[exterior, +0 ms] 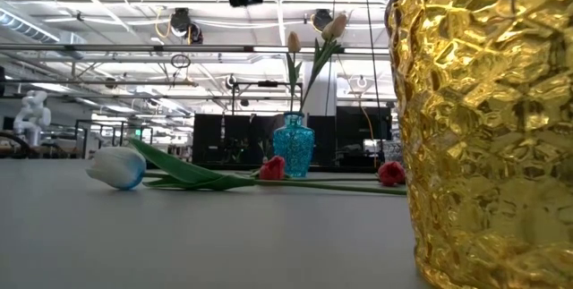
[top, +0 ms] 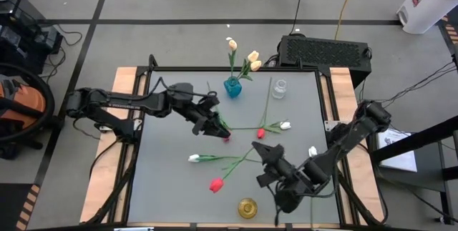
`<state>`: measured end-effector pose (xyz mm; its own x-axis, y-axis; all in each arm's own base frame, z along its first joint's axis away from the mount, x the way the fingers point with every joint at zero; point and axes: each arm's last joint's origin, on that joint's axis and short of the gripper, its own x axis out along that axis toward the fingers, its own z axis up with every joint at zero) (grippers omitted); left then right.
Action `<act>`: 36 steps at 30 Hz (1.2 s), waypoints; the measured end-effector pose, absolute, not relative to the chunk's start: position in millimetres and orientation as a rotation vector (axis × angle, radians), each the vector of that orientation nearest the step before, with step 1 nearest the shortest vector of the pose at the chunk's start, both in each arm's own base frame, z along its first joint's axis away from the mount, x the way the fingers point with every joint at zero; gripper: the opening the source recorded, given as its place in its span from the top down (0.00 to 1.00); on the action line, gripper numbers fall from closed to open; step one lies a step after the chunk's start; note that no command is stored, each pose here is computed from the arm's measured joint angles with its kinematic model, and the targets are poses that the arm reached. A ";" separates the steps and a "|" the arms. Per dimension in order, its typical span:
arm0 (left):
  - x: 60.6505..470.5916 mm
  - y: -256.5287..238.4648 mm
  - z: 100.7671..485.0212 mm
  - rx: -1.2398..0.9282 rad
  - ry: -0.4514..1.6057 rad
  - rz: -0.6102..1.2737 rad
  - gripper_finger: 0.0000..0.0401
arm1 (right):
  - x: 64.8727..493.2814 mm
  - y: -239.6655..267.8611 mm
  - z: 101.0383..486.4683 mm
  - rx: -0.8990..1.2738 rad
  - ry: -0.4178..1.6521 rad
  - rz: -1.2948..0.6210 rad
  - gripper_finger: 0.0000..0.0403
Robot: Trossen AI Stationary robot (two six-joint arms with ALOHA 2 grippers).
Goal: Sort flowers into vase by color
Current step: Put the right red flower into the transparent vase
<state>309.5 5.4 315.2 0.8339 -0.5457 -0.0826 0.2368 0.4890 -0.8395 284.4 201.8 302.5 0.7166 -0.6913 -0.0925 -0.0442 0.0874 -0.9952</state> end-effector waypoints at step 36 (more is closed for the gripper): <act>194.4 26.8 345.7 -0.091 0.333 0.105 0.65 | 56.4 13.7 389.2 -0.312 0.135 -0.802 1.00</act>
<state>194.4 26.8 345.7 0.9399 0.0875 -0.3302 -0.1173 0.9905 -0.0716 56.4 13.7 389.2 0.6896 -0.7242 -0.0009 0.6848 0.6525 -0.3244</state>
